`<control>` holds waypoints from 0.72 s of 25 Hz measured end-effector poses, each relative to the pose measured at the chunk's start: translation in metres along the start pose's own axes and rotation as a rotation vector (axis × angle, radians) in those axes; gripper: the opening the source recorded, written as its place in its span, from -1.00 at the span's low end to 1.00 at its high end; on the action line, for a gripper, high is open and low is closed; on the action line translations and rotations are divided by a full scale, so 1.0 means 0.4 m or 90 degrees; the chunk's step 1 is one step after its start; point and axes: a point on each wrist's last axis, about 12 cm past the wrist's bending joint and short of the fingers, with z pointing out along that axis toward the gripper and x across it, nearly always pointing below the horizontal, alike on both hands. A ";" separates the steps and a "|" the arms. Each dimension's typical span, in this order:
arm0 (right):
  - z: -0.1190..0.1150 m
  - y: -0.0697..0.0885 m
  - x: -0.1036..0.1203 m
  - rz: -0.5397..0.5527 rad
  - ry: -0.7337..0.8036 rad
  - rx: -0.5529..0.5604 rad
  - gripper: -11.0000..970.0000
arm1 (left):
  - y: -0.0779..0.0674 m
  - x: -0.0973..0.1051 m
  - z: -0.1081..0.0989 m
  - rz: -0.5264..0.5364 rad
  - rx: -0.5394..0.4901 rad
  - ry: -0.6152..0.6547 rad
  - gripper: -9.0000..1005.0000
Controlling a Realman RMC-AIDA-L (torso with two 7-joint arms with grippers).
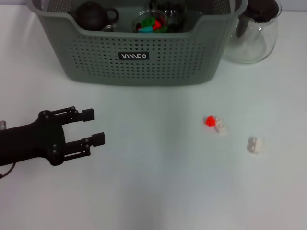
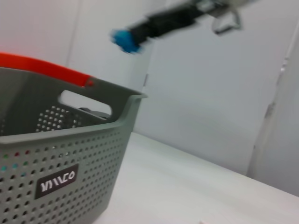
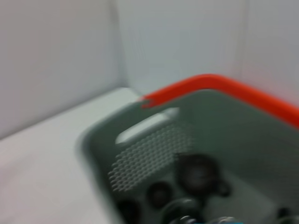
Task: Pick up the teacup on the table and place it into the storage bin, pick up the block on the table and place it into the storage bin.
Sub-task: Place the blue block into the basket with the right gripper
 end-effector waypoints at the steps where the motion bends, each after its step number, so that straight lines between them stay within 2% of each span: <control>1: 0.014 -0.001 -0.024 0.001 0.005 0.024 -0.10 | -0.001 -0.001 0.002 0.000 0.005 -0.001 0.36; 4: 0.078 0.006 -0.077 -0.015 0.027 0.092 -0.10 | -0.001 -0.004 0.012 0.001 0.013 -0.004 0.36; 10: 0.250 0.023 -0.078 -0.020 0.100 0.130 -0.10 | -0.002 -0.007 0.024 -0.004 0.019 -0.014 0.36; 13: 0.300 0.030 -0.063 -0.026 0.130 0.139 -0.10 | -0.002 -0.007 0.023 -0.006 0.017 -0.017 0.36; 18: 0.338 0.045 -0.038 -0.034 0.150 0.137 -0.10 | 0.000 -0.009 0.024 -0.005 0.015 -0.020 0.36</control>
